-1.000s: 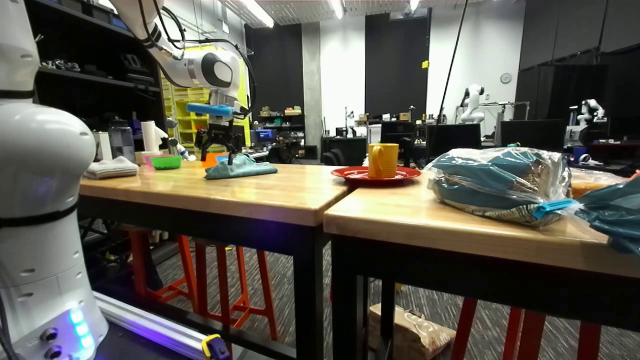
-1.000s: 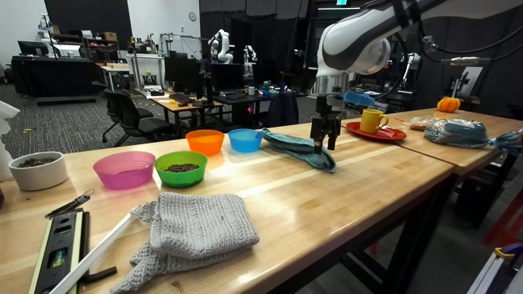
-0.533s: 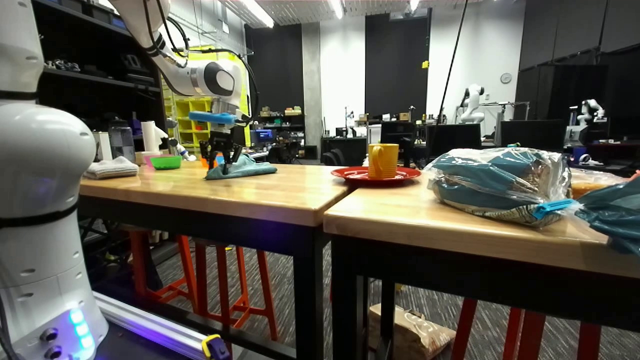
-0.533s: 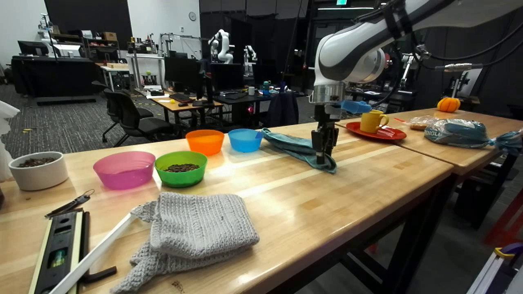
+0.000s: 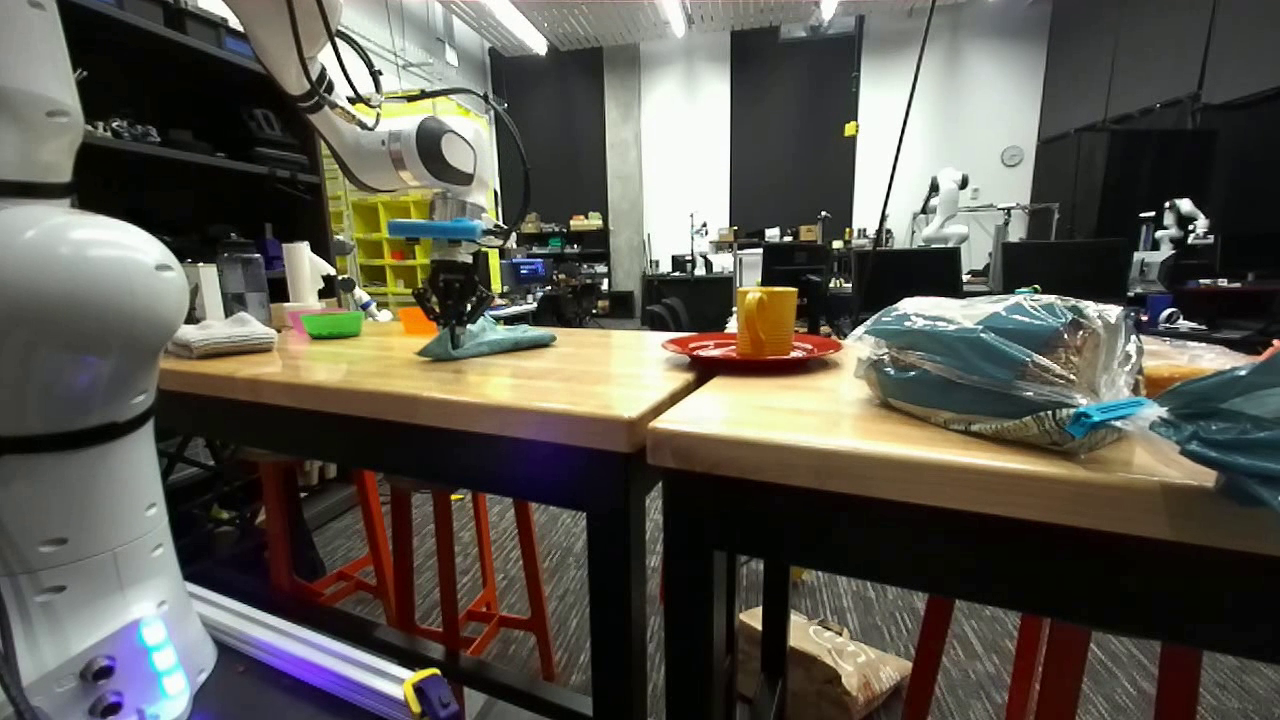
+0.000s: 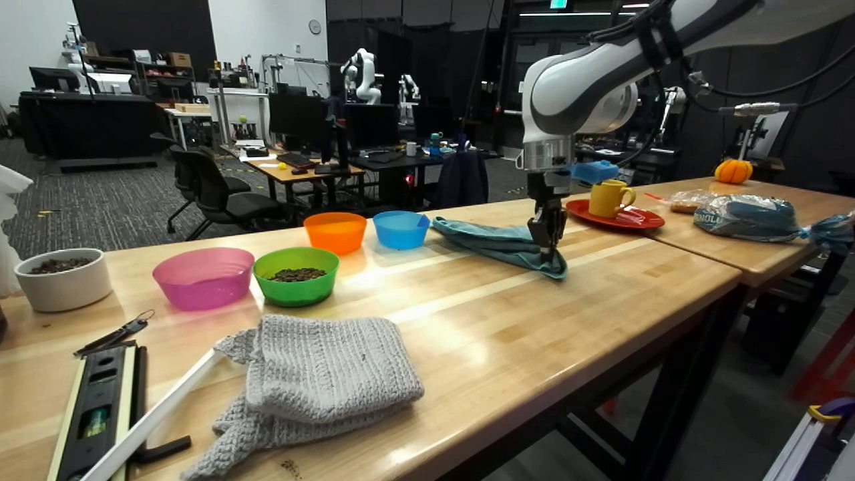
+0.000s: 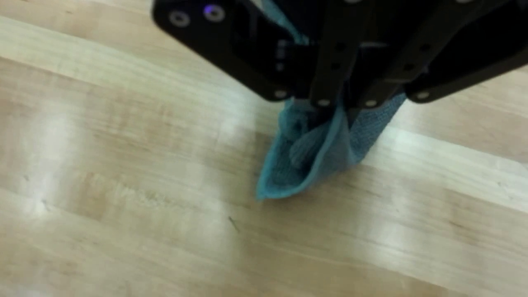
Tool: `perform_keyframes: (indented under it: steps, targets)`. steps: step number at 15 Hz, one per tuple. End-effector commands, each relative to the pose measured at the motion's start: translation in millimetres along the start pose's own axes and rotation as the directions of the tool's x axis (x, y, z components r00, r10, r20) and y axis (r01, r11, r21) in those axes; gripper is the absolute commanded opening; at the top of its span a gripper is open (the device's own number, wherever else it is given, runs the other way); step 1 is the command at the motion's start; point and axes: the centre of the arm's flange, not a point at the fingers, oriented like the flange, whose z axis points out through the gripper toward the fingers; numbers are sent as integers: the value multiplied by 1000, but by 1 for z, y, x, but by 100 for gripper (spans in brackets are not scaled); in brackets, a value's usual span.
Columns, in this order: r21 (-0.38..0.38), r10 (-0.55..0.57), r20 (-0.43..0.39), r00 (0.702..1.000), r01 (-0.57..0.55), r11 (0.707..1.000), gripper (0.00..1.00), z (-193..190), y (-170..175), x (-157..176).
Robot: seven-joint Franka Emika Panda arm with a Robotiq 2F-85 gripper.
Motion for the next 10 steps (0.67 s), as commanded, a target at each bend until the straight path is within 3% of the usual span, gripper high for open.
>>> perform_keyframes:
  steps: [1,10]
  targets:
    - [-29,14,36,999,-13,1000,1,-5,15,-33]
    - [-26,124,101,987,-122,992,2,-3,75,-87]
